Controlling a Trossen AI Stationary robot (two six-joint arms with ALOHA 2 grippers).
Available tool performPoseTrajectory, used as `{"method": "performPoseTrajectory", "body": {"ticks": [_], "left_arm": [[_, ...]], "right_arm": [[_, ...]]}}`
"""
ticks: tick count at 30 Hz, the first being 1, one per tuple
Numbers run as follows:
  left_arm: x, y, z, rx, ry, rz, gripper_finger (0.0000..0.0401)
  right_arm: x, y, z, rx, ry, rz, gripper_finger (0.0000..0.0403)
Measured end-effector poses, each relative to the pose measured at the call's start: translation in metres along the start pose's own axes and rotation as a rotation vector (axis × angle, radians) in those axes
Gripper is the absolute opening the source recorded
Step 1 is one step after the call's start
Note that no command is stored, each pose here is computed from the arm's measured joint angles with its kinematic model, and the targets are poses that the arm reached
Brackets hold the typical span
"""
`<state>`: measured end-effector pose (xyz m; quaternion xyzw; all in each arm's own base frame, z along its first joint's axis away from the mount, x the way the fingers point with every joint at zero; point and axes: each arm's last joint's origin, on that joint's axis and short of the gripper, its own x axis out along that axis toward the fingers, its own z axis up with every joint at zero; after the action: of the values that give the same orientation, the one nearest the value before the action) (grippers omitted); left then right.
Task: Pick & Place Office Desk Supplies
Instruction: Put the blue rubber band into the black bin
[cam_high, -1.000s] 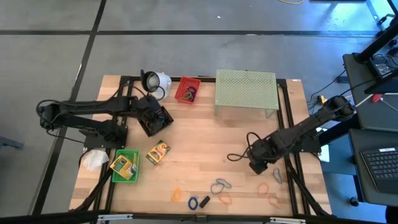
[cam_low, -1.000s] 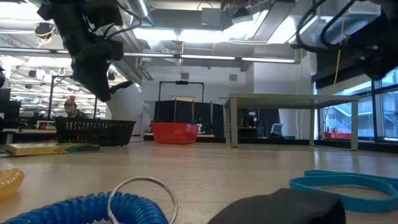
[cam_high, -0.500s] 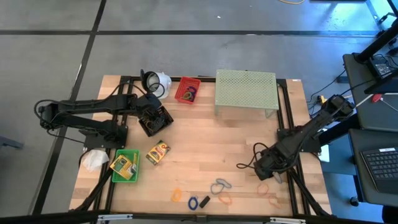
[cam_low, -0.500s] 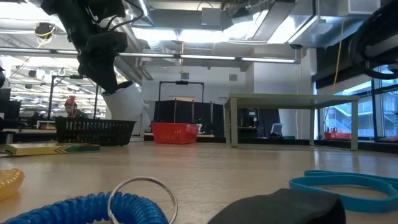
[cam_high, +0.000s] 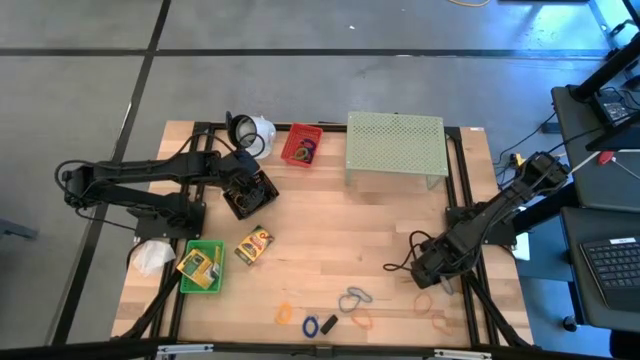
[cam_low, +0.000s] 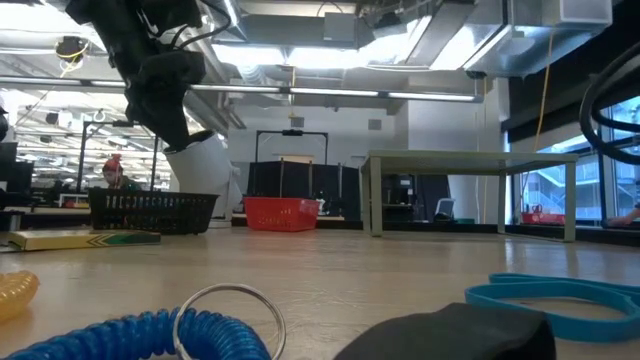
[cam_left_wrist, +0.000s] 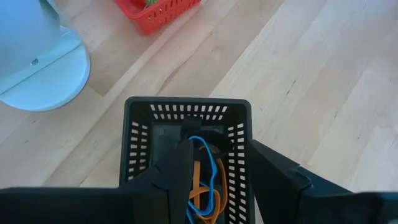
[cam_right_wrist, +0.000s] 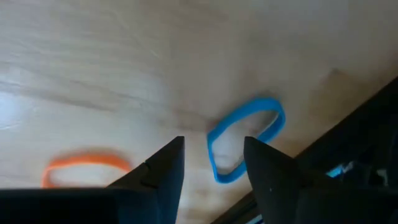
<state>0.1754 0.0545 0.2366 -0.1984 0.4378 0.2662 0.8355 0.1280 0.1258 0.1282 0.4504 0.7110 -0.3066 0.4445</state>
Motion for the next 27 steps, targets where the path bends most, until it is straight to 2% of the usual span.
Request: {"method": "performPoseTrajectory", "body": {"ticks": [6,17,21,24,27], "left_arm": [[0.000,0.000,0.000,0.000,-0.003,-0.001,0.0145],[0.000,-0.001,0.002,-0.001,-0.019,-0.007,0.0144],[0.000,-0.001,0.003,0.007,-0.027,-0.010,0.0145],[0.000,-0.002,0.004,0.064,-0.038,-0.014,0.0145],[0.000,-0.004,0.007,0.117,-0.061,-0.078,0.0143]], "right_arm": [[0.005,-0.001,0.004,-0.024,-0.035,0.043,0.0120],[0.007,-0.001,0.005,-0.045,-0.045,0.062,0.0009],[0.007,0.000,0.005,-0.086,-0.045,0.066,0.0007],[0.003,0.003,0.003,-0.133,-0.062,0.080,0.0004],[-0.007,0.015,-0.001,-0.201,-0.136,0.155,0.0002]]}}
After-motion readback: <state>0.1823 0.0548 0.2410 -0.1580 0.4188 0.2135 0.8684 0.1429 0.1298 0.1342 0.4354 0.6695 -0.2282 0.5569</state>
